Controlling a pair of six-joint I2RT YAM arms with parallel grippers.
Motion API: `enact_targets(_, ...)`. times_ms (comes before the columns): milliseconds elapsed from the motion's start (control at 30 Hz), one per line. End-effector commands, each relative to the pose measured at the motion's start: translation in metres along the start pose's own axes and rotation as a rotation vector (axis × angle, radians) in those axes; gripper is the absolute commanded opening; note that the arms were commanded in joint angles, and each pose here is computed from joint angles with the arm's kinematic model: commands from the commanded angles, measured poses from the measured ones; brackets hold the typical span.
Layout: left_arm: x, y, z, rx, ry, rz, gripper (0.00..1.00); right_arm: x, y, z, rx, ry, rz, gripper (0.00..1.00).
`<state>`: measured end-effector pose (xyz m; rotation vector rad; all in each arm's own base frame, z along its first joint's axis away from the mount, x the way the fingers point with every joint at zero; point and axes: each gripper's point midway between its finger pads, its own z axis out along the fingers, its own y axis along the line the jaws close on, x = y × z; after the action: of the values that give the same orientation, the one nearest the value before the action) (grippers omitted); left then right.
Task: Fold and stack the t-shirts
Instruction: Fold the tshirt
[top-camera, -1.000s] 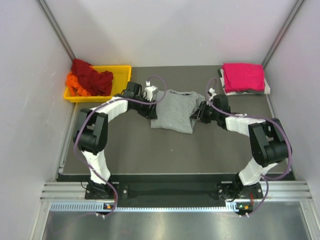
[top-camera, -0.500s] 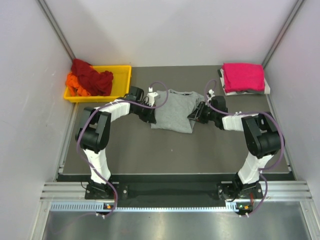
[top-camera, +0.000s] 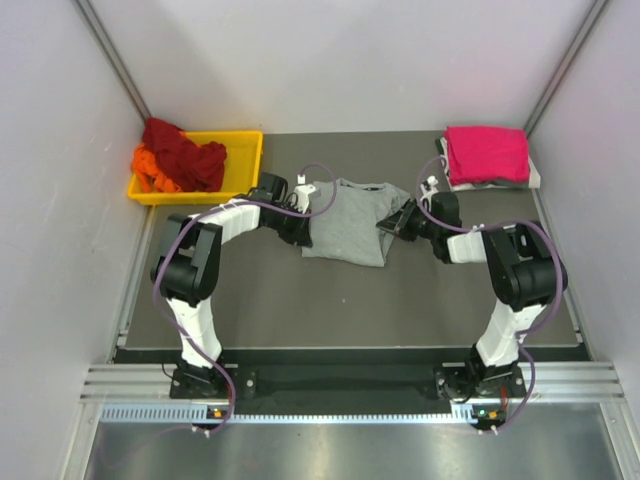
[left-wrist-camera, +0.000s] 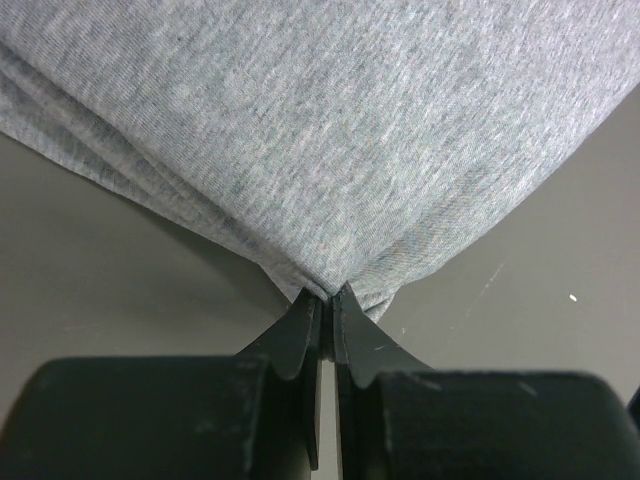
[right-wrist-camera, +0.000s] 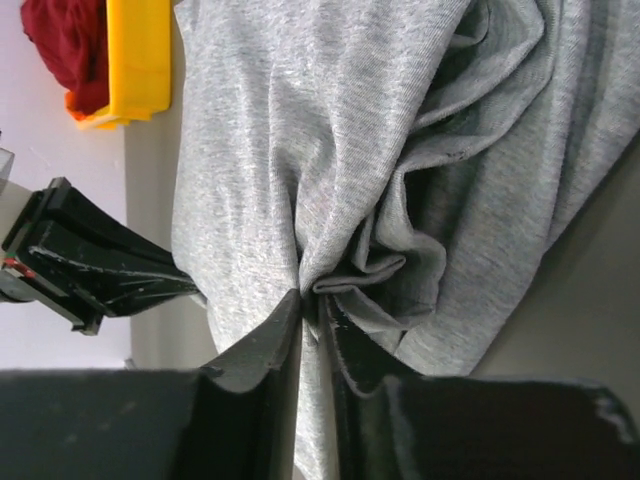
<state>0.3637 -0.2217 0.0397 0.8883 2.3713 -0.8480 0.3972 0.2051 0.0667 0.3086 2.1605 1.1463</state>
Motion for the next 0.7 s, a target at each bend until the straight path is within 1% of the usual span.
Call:
enact_targets(0,-0.002,-0.004,0.000,0.022,-0.011,0.029,0.00,-0.012,0.013,0.000,-0.078,-0.041,-0.006,0.11)
enact_targets(33,0.000,-0.004,0.000,0.019,-0.008,0.032,0.00,-0.012,0.011,-0.001,-0.073,-0.044,-0.002,0.06)
enact_targets(100,0.001,-0.004,-0.001,0.019,-0.004,0.036,0.00,-0.014,0.007,-0.004,-0.065,-0.053,-0.001,0.01)
enact_targets(300,0.007,0.000,-0.006,-0.007,0.030,0.063,0.00,-0.024,-0.010,-0.023,-0.017,-0.078,0.016,0.00)
enact_targets(333,0.006,0.000,-0.006,-0.010,0.032,0.065,0.00,-0.029,-0.008,-0.027,-0.017,-0.085,0.004,0.04)
enact_targets(367,0.006,0.000,-0.006,-0.008,0.033,0.066,0.00,-0.027,-0.013,-0.028,0.004,-0.069,0.011,0.05)
enact_targets(533,0.004,-0.002,-0.003,0.014,0.030,0.057,0.00,-0.026,-0.012,-0.027,-0.007,-0.060,-0.002,0.08)
enact_targets(567,0.003,-0.003,-0.003,0.015,0.028,0.055,0.00,-0.027,-0.013,-0.026,-0.007,-0.061,-0.001,0.13)
enact_targets(600,0.002,-0.003,-0.003,0.017,0.026,0.056,0.00,-0.026,-0.014,-0.025,-0.008,-0.054,0.006,0.15)
enact_targets(667,0.000,-0.005,-0.003,0.016,0.024,0.064,0.00,-0.029,-0.010,-0.023,-0.026,-0.060,0.007,0.15)
